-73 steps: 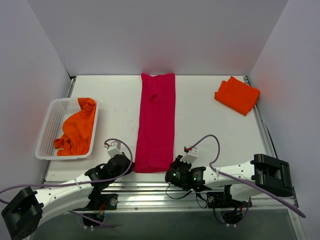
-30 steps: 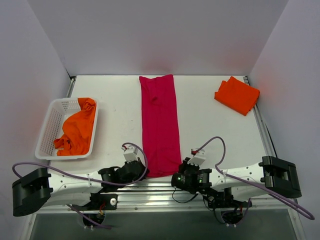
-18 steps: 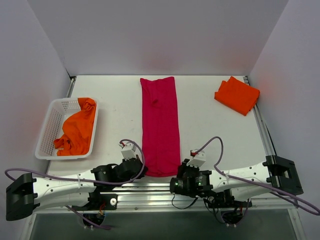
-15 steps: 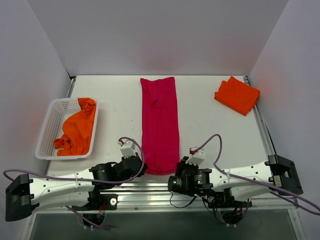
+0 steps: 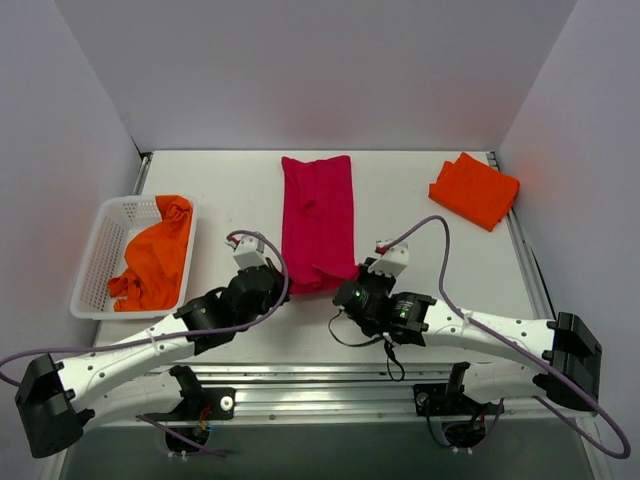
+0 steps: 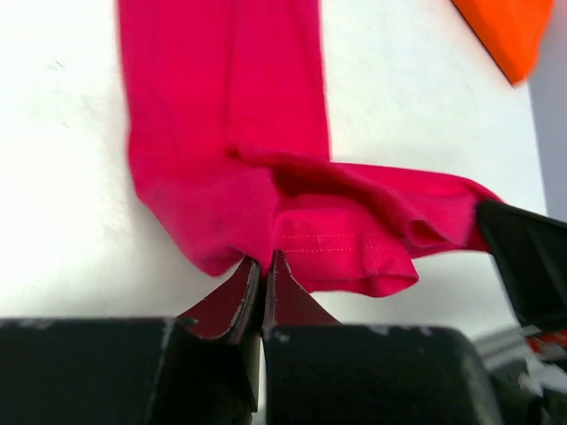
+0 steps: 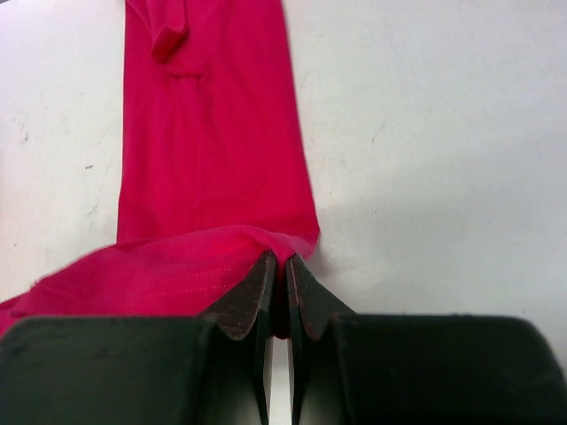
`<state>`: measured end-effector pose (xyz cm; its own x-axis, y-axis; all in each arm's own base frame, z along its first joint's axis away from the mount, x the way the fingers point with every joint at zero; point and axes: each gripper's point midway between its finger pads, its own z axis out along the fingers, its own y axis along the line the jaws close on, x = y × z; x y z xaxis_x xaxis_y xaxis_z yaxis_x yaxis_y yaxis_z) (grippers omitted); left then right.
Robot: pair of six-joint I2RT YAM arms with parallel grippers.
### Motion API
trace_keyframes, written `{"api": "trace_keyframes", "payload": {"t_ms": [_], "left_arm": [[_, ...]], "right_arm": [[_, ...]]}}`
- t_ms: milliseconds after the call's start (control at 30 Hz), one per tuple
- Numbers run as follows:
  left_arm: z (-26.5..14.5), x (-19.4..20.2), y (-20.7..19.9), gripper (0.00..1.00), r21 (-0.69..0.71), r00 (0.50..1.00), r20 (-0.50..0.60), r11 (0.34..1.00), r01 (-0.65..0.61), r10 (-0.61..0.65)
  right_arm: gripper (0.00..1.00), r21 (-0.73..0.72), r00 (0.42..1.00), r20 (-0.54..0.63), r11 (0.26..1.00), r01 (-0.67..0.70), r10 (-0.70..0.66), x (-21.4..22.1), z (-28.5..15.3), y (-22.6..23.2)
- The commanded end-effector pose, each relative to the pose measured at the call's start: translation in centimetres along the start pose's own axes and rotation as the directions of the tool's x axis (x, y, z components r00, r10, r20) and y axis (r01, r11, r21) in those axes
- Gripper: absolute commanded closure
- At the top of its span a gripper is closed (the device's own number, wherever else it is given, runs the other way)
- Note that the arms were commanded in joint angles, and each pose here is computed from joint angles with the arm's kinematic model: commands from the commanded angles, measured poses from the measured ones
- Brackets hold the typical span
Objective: Fold and stack the t-shirts
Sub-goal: Fold the folded rectangular tshirt in 1/3 of the way
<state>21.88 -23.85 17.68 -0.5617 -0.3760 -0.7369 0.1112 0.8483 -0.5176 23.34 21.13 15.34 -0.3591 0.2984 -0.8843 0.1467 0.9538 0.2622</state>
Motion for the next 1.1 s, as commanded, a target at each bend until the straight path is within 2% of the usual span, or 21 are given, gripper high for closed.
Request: {"api": "trace_keyframes", "payload": {"t_ms": [0,167,533,700,767,833,867,900,933,967,1000,1033,1067], "left_arm": [[2.2,-3.1,-1.1,0.95,0.054,0.999,0.043,0.998,0.019,-0.022],[5.7,-4.5,-0.1,0.95,0.022,0.997,0.060,0.999,0.037,-0.038],[12.8,-8.2,-0.5,0.97,0.083,0.996,0.058,0.995,0.061,-0.066],[16.4,-9.7,0.5,0.97,0.090,0.996,0.030,0.993,0.081,-0.084],[18.5,-9.1,1.7,0.97,0.065,0.996,0.006,0.994,0.083,-0.083],[20.3,-10.5,1.9,0.94,0.083,0.996,0.003,0.992,0.093,-0.093],[22.2,-9.3,3.1,0.87,0.058,0.995,-0.035,0.994,0.094,-0.092],[23.2,-9.7,3.5,0.72,0.076,0.995,-0.050,0.993,0.090,-0.086],[25.5,-10.2,3.5,0.34,0.086,0.995,-0.053,0.992,0.087,-0.083],[26.7,-10.4,3.9,0.25,0.083,0.994,-0.069,0.993,0.089,-0.083],[27.7,-11.3,4.4,0.17,0.099,0.992,-0.085,0.990,0.097,-0.089],[29.6,-12.6,4.2,0.03,0.116,0.991,-0.091,0.988,0.105,-0.095],[30.1,-13.4,4.2,0.05,0.129,0.990,-0.094,0.985,0.117,-0.105]], "right_arm": [[1.00,-0.011,0.997,0.022,0.998,0.070,-0.069,-2.1,2.3,0.4],[1.00,0.002,0.998,0.006,0.998,0.056,-0.056,-2.8,5.5,1.0],[1.00,0.039,0.996,-0.055,0.997,0.070,-0.067,-1.8,12.0,2.9],[1.00,0.087,0.996,-0.055,0.994,0.070,-0.066,-2.2,15.7,3.0],[1.00,0.094,0.996,-0.063,0.993,0.070,-0.064,-2.2,17.3,3.0],[1.00,0.113,0.995,-0.078,0.991,0.072,-0.063,-2.2,20.3,2.8],[1.00,0.124,0.995,-0.084,0.990,0.071,-0.061,-2.4,21.4,2.7],[0.93,0.171,0.991,-0.115,0.981,0.087,-0.067,-1.5,23.5,1.3],[0.60,0.177,0.994,-0.097,0.982,0.065,-0.048,-3.3,24.6,2.3],[0.42,0.200,0.995,-0.087,0.978,0.062,-0.045,-4.0,25.5,2.0],[0.18,0.240,0.993,-0.101,0.968,0.077,-0.054,-3.9,26.8,0.8],[0.12,0.233,0.998,-0.060,0.972,0.044,-0.031,-6.4,27.4,2.0],[0.09,0.241,0.998,-0.044,0.969,0.046,-0.037,-7.4,27.7,2.0]]}}
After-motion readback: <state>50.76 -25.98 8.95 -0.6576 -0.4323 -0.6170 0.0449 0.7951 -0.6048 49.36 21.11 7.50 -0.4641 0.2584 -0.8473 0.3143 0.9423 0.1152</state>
